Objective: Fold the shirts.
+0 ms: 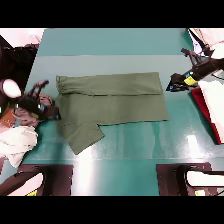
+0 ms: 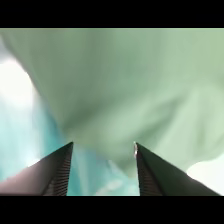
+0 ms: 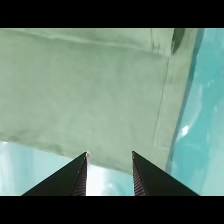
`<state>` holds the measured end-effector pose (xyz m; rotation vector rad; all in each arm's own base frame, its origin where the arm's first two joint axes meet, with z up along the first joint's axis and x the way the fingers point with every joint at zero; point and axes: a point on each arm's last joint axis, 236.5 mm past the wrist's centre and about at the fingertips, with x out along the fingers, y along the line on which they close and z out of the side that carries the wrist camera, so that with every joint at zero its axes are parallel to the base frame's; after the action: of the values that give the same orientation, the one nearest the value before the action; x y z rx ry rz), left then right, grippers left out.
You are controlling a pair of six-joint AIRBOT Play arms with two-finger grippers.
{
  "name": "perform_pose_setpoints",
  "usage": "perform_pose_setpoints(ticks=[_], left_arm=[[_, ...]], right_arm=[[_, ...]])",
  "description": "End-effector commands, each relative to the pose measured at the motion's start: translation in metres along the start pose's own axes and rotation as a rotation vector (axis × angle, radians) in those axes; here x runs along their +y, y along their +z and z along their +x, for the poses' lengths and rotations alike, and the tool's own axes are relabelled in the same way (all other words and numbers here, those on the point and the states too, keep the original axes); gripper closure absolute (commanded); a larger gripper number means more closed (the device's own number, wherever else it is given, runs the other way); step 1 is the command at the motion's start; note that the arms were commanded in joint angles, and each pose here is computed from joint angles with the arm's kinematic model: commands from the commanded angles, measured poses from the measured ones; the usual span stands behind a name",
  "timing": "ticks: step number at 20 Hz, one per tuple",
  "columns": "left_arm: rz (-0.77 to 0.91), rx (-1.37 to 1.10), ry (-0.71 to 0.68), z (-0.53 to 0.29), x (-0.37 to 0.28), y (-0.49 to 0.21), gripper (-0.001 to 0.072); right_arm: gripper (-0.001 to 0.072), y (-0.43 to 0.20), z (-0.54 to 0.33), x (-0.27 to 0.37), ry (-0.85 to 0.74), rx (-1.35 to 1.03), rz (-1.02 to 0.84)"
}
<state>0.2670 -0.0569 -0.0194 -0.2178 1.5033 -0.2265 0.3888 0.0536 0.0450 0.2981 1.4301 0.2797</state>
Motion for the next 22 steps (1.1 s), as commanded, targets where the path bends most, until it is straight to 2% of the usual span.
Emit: perform_pose_setpoints(ticks=[1, 5, 15, 17, 18, 22], left_arm=[[-0.15, 0.025, -0.066, 0.025, -0.011, -0.071, 0.0238], [-0.231, 0.045, -0.206, 0.039, -0.039, -0.098, 0.0238], [-0.355, -0.136, -0.253, 0.06, -0.035, -0.062, 0.0249], [-0.363, -0.155, -0.249, 0.06, -0.034, -0.058, 0.0608], [-0.364, -0.162, -0.248, 0.06, -0.033, -0.056, 0.0681], [-0.361, -0.148, -0.252, 0.06, -0.035, -0.059, 0.0681]], right_arm=[[0.0386, -0.012, -0.007, -0.001, 0.03, -0.086, 0.031], [0.0387, -0.019, -0.009, -0.001, 0.024, -0.129, 0.024], [0.0387, -0.017, -0.02, 0.011, 0.051, -0.132, 0.001], [0.0387, -0.035, -0.01, 0.005, 0.055, -0.064, -0.007], [0.0386, -0.045, -0.003, -0.002, 0.058, -0.031, 0.007], [0.0387, -0.084, 0.026, -0.052, 0.063, 0.043, 0.182]])
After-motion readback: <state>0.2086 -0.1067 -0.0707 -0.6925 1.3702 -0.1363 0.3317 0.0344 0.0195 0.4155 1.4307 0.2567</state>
